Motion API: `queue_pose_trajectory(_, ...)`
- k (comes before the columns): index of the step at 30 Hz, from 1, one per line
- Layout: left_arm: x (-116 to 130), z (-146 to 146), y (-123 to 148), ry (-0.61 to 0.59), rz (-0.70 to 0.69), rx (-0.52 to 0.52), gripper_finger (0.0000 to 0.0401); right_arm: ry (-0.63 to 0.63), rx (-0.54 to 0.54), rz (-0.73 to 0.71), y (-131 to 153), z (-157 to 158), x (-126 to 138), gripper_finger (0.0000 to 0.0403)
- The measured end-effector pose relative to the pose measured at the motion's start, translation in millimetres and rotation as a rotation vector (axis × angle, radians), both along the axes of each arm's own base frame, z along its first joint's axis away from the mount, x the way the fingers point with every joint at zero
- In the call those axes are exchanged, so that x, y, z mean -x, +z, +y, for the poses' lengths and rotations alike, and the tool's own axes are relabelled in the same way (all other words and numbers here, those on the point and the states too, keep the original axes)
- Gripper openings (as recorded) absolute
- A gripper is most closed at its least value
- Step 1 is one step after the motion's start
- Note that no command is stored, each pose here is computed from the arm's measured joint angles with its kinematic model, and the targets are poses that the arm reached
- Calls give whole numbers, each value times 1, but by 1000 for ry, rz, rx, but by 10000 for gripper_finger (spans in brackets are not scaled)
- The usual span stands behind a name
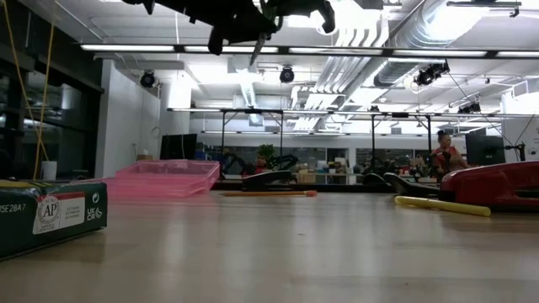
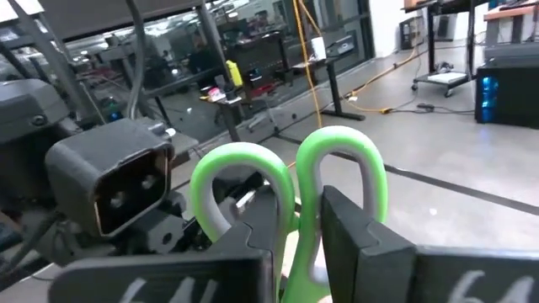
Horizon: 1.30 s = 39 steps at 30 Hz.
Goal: Pack school essentials
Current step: Put the green scissor into the pink supply box
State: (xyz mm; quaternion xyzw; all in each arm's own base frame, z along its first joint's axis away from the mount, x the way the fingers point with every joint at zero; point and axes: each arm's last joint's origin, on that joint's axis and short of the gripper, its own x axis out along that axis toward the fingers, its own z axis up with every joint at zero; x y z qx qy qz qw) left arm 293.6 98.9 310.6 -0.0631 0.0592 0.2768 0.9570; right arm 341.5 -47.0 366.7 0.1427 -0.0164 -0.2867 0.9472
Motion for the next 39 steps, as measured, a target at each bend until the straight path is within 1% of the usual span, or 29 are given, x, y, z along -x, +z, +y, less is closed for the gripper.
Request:
queue_pose_trajectory(2,0,1,0,4,6,-3,31,-12,2,1,0,-1,0,25)
queue_pose_trajectory(3,0,1,0,-1,8,-6,18,-5,4,0,0,-1,0,16)
queue_pose_trajectory(5,1,1,0,1,9,-5,13,-2,2,-2,1,0,0,18)
queue_pose_trajectory(8,2,2,-2,2,29,2,15,9,1,4,1,0,1,41)
queue_pose_trajectory(10,6,4,-3,2,62,9,11,24,15,18,4,-1,5,69)
queue_pose_trajectory(13,16,8,1,17,103,-8,11,22,16,38,14,-2,20,124)
queue_pose_trajectory(14,22,9,4,26,115,-14,11,12,19,64,17,-2,27,145)
queue_pose_trajectory(16,37,11,12,45,147,-33,11,-14,43,119,22,-4,40,184)
queue_pose_trajectory(19,63,11,28,61,148,-59,11,-20,57,200,27,-5,60,234)
queue_pose_trajectory(22,91,7,42,7,86,-90,11,18,48,250,29,-3,74,263)
queue_pose_trajectory(24,108,2,42,-51,5,-107,11,59,62,269,30,-1,77,271)
queue_pose_trajectory(27,129,-9,27,-151,-130,-129,11,154,91,266,32,1,78,274)
queue_pose_trajectory(29,139,-16,16,-209,-215,-142,11,229,107,257,33,3,76,274)
queue_pose_trajectory(31,145,-21,6,-242,-268,-145,11,288,127,235,34,4,73,275)
queue_pose_trajectory(33,149,-23,0,-237,-281,-127,11,310,131,227,34,5,71,275)
queue_pose_trajectory(37,150,-22,2,-215,-286,-129,11,313,144,195,38,5,72,275)
queue_pose_trajectory(39,148,-19,5,-165,-254,-119,11,309,146,189,40,5,73,275)
